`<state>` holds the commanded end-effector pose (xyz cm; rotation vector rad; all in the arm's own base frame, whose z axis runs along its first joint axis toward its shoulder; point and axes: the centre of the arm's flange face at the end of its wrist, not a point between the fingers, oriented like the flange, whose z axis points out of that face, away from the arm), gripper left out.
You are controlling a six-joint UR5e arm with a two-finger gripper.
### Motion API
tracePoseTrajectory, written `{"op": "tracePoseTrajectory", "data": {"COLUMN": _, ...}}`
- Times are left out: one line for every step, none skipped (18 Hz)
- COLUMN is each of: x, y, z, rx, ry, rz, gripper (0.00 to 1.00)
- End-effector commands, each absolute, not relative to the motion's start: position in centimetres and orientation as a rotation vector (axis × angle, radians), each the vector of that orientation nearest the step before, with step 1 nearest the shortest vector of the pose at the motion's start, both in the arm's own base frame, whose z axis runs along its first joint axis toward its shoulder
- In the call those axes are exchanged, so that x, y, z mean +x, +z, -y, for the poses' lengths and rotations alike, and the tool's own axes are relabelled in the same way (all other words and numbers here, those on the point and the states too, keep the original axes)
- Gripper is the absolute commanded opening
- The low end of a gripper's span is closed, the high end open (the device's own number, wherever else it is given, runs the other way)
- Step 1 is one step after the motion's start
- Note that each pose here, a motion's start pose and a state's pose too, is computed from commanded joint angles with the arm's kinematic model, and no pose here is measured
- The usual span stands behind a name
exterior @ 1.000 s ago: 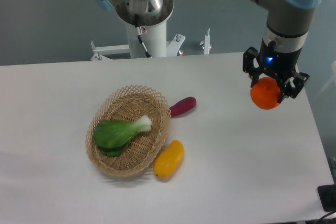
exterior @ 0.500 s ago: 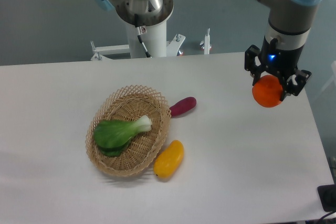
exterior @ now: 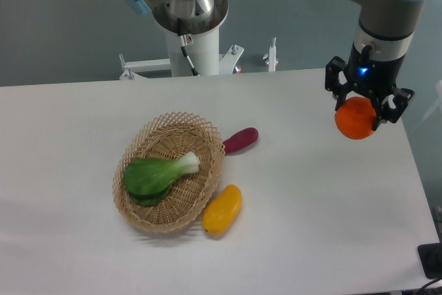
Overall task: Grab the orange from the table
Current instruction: 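Hold the orange raised above the table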
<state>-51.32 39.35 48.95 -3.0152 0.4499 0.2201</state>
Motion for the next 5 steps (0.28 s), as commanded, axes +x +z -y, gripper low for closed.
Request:
{"op": "tracePoseTrajectory", "data": {"x": -51.15, "y": 49.13, "z": -39.27, "rx": -3.015, "ry": 0.220, "rz": -0.448, "gripper": 0.63}}
{"op": "tracePoseTrajectory", "data": {"x": -51.07, "y": 48.60, "z": -39.23, "rx": -3.020, "ry": 0.205, "rz": -0.448, "gripper": 0.63}}
{"op": "tracePoseTrajectory", "data": {"x": -50.99, "y": 48.88, "z": -39.09, "rx": -3.018, "ry": 0.211, "rz": -0.445, "gripper": 0.63}}
{"op": "tracePoseTrajectory", "data": {"x": -50.99, "y": 48.88, "z": -39.10, "rx": -3.017, "ry": 0.211, "rz": -0.445, "gripper": 0.63}}
{"op": "tracePoseTrajectory", "data": {"x": -51.05, "y": 48.88, "z": -39.03, "rx": -3.017, "ry": 0.211, "rz": -0.443, "gripper": 0.63}}
